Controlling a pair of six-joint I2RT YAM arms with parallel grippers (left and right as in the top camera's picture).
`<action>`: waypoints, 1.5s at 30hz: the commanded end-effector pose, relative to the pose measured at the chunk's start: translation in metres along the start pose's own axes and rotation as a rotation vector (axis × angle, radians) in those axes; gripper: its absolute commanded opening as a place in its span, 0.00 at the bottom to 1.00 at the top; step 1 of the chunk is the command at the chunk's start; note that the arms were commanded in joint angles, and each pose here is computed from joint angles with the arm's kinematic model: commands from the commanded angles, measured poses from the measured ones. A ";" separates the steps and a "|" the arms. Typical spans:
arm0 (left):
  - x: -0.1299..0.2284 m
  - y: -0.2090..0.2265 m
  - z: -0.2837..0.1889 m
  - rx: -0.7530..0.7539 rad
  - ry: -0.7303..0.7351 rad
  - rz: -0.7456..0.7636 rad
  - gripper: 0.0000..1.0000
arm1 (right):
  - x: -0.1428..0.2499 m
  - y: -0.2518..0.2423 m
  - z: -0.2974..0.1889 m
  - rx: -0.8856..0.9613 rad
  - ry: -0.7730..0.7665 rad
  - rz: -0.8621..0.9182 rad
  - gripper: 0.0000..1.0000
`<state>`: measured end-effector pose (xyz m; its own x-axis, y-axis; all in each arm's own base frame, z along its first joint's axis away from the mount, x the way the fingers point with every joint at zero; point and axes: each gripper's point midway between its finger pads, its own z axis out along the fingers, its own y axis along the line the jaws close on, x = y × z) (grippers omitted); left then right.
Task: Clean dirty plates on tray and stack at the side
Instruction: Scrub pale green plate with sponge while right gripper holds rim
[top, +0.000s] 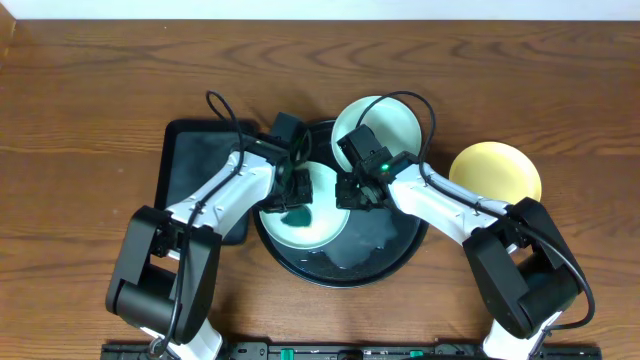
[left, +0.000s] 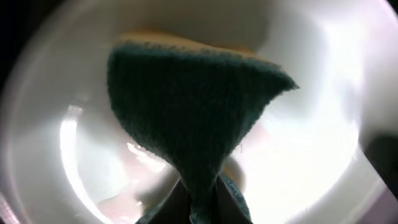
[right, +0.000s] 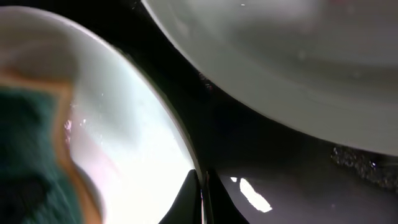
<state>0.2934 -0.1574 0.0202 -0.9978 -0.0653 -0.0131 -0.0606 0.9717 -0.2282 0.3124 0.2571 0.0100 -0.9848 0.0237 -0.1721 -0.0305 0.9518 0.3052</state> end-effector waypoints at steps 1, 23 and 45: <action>0.020 -0.025 0.002 0.153 0.093 0.086 0.07 | -0.002 -0.008 0.005 0.026 0.004 0.027 0.01; -0.006 0.020 0.000 -0.119 -0.062 -0.130 0.08 | -0.002 -0.008 0.005 0.027 0.004 0.027 0.01; -0.024 0.004 0.000 -0.048 -0.121 0.004 0.07 | -0.003 -0.007 0.005 0.025 0.002 0.026 0.01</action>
<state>0.3031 -0.1812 0.0261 -0.9980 -0.0238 -0.0583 -0.0027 0.9407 -0.3392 0.3115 0.2574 0.0093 -0.9858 0.0258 -0.1660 -0.0269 0.9512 0.3075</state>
